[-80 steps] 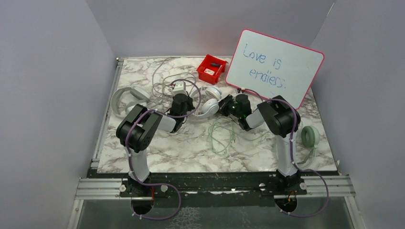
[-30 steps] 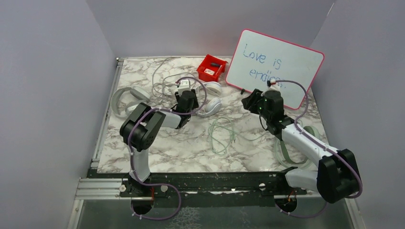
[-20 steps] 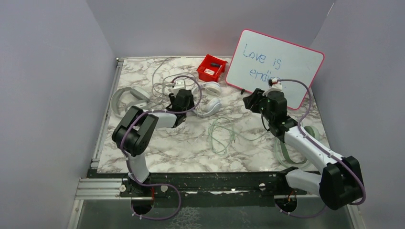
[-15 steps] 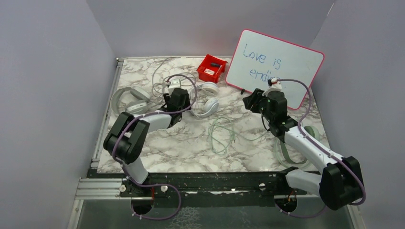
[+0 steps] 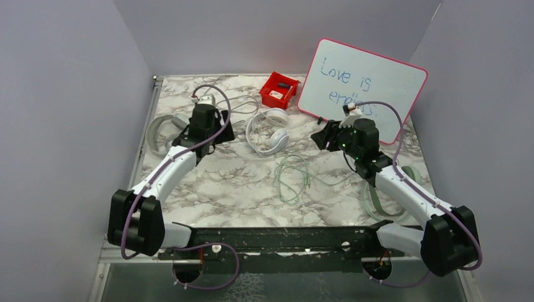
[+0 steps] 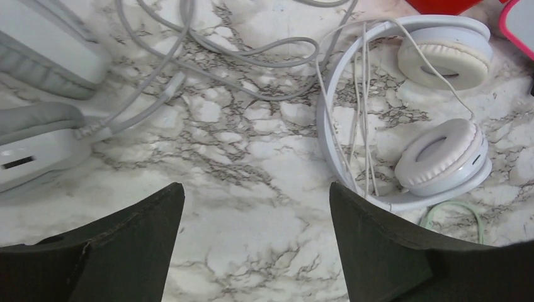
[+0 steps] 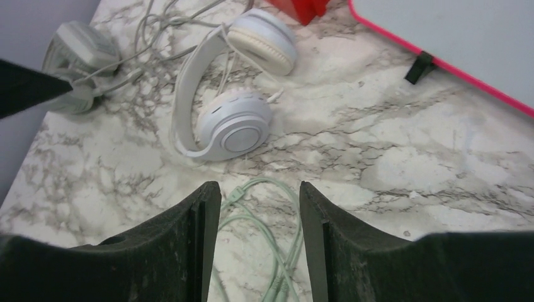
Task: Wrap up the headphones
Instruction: Pick up the headphones from the center of the board.
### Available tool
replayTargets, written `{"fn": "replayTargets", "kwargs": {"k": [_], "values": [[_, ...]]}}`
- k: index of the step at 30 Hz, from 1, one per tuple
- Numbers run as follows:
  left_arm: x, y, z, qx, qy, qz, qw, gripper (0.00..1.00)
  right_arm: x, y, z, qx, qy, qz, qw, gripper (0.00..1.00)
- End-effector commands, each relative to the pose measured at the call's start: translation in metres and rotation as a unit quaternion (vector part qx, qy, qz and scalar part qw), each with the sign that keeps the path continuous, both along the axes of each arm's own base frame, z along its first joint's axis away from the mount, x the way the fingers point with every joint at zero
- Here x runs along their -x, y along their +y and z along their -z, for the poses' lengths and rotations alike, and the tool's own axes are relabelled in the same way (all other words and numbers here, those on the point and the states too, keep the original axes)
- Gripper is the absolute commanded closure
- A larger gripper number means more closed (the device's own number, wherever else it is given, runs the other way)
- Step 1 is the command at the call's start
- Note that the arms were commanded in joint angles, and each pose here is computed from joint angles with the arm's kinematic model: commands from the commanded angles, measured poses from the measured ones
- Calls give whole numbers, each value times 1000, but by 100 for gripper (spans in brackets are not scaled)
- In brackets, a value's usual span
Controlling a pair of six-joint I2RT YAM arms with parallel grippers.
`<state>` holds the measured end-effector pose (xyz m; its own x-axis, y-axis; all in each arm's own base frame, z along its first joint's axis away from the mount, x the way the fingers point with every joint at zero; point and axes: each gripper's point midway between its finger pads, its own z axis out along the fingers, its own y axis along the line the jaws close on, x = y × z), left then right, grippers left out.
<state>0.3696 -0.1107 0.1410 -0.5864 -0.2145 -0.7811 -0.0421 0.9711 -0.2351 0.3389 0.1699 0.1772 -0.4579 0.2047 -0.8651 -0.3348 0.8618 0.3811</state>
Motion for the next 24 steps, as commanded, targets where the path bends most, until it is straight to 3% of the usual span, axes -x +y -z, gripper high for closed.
{"fn": "replayTargets", "kwargs": {"k": [1,6,11,14,15,17,21,24], "values": [[8,36,-53,-9,10,17,1000,15,20,33,-10,-25,2,-118,993,45],[-8,118,-93,-25,9,-50,998,15,37,47,-9,-41,20,-177,983,37],[-27,186,-88,-69,22,-166,983,14,44,49,-20,-31,17,-201,979,28],[-51,212,-71,-76,30,-198,977,13,49,52,-26,-38,22,-216,975,25],[-58,219,-62,-78,40,-205,975,13,51,54,-28,-41,22,-221,974,21],[-68,232,-39,-75,66,-219,971,13,54,55,-30,-42,27,-230,972,2],[-67,257,-8,-44,95,-257,961,13,56,53,-33,-32,31,-232,972,1],[-58,289,-3,-72,84,-295,949,14,56,53,-32,-31,32,-234,971,1]]}}
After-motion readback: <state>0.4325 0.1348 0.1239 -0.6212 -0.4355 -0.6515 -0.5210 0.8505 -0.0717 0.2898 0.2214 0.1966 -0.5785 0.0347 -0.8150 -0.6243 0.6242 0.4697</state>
